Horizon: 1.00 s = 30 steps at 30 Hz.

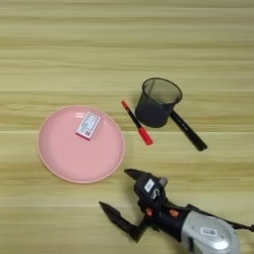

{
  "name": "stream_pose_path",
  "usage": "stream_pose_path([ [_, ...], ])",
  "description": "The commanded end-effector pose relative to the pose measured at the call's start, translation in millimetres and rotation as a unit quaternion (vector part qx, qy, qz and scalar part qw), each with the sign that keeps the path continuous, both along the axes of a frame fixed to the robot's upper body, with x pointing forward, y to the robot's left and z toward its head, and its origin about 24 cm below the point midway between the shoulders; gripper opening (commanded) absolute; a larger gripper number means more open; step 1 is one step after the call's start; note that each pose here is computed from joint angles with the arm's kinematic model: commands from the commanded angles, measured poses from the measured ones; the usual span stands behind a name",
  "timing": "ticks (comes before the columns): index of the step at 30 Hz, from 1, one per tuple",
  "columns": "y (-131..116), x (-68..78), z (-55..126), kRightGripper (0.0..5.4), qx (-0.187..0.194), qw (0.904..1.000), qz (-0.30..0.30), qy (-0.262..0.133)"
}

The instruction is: Move the objects on the table

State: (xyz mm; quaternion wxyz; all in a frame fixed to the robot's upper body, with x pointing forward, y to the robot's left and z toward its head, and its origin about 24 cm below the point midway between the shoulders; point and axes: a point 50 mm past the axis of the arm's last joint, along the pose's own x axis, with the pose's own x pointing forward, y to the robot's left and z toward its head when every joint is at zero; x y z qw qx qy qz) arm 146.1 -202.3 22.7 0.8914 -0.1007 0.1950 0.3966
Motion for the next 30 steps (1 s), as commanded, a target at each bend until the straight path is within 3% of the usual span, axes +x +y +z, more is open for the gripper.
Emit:
stream_pose_path([
  [1,18.2,6.6,-1.7,5.38,0.024,0.9996,0.004,-0.011],
  [13,34.5,8.1,-6.6,5.38,0.051,0.9986,0.011,0.007],
  [20,25.7,37.5,-9.4,5.38,0.082,0.9917,-0.099,0.002],
  [30,25.2,59.1,-3.0,5.38,0.102,0.9854,-0.133,-0.028],
])
